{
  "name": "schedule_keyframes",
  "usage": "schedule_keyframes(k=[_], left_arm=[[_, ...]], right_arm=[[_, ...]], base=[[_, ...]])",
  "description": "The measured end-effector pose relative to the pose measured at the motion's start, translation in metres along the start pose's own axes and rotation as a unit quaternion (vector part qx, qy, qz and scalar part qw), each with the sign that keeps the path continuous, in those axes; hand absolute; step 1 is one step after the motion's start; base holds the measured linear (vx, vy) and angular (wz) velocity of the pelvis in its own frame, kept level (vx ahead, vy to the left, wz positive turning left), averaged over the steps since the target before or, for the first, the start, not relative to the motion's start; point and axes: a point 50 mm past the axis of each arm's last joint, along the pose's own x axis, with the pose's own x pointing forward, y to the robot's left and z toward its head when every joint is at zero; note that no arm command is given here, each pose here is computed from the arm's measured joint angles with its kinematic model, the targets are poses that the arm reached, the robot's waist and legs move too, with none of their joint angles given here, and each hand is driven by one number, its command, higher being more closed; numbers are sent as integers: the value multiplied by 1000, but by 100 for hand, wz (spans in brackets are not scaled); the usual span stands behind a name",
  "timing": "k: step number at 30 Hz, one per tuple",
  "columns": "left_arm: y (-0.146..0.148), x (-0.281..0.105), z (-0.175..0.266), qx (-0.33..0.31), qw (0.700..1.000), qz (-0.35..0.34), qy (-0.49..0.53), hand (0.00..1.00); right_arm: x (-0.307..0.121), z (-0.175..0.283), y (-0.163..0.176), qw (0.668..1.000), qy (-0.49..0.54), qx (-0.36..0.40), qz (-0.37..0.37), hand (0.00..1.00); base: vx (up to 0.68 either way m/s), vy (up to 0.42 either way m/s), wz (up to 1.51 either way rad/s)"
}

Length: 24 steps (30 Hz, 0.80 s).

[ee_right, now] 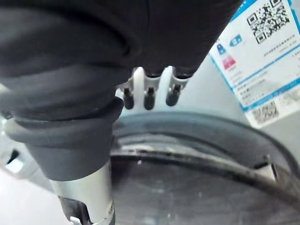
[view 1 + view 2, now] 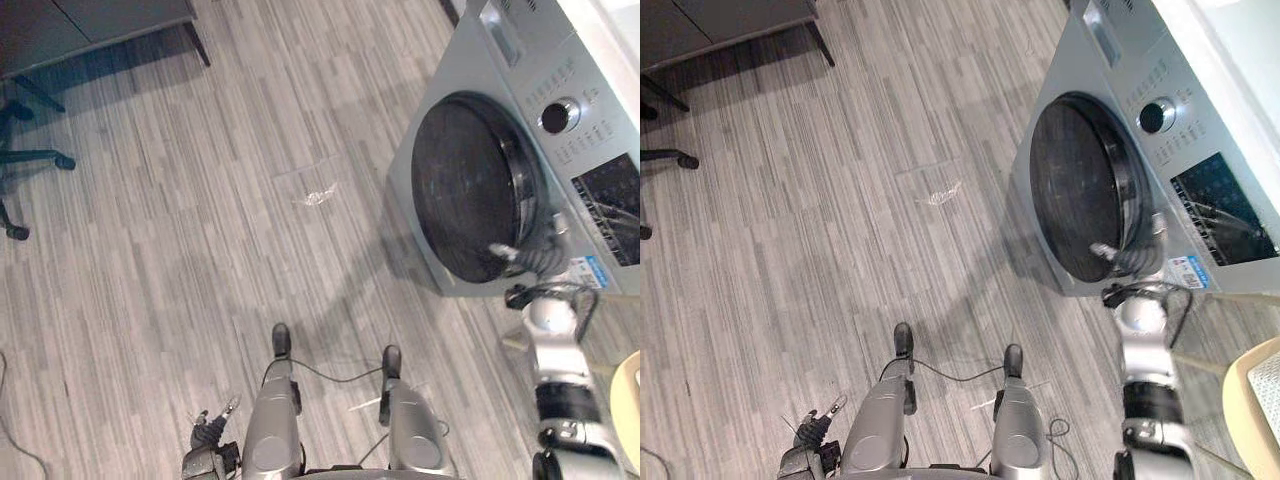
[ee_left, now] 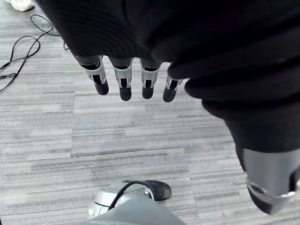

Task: Pick up the laundry basket with both hands and put the clothes into the washing machine.

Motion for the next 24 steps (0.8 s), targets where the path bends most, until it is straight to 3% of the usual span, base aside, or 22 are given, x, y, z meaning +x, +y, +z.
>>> schedule_keyframes(k=[5, 10, 16, 19, 22, 23, 24], left_arm=[[-9, -1, 2, -4, 1000, -15, -3, 0], [-14, -1, 3, -1, 1000, -21, -3, 0], [-16, 0, 6, -9, 1000, -19, -5, 0], [-17, 0, 7, -8, 1000, -20, -6, 0], [-18, 1, 9, -8, 1000, -22, -7, 0], [-19, 1, 11, -8, 1000, -23, -8, 0], [-20, 1, 13, -9, 1000, -24, -10, 0]], right_arm=[[21, 7, 3, 1000, 20, 20, -10, 0], [22, 16, 29, 999, 31, 34, -1, 0], [5, 30, 66, 997, 5, 43, 67, 0], [-19, 46, 98, 986, -36, 45, 157, 0], [-57, 67, 136, 954, -85, 56, 283, 0], [-90, 82, 159, 918, -115, 82, 370, 0], [-105, 88, 168, 901, -126, 97, 403, 0]], base=[[-5, -1, 1], [15, -1, 2], [-43, 0, -3], [-77, 4, 5], [-33, -3, 25], [2, -14, 38], [8, -17, 43]])
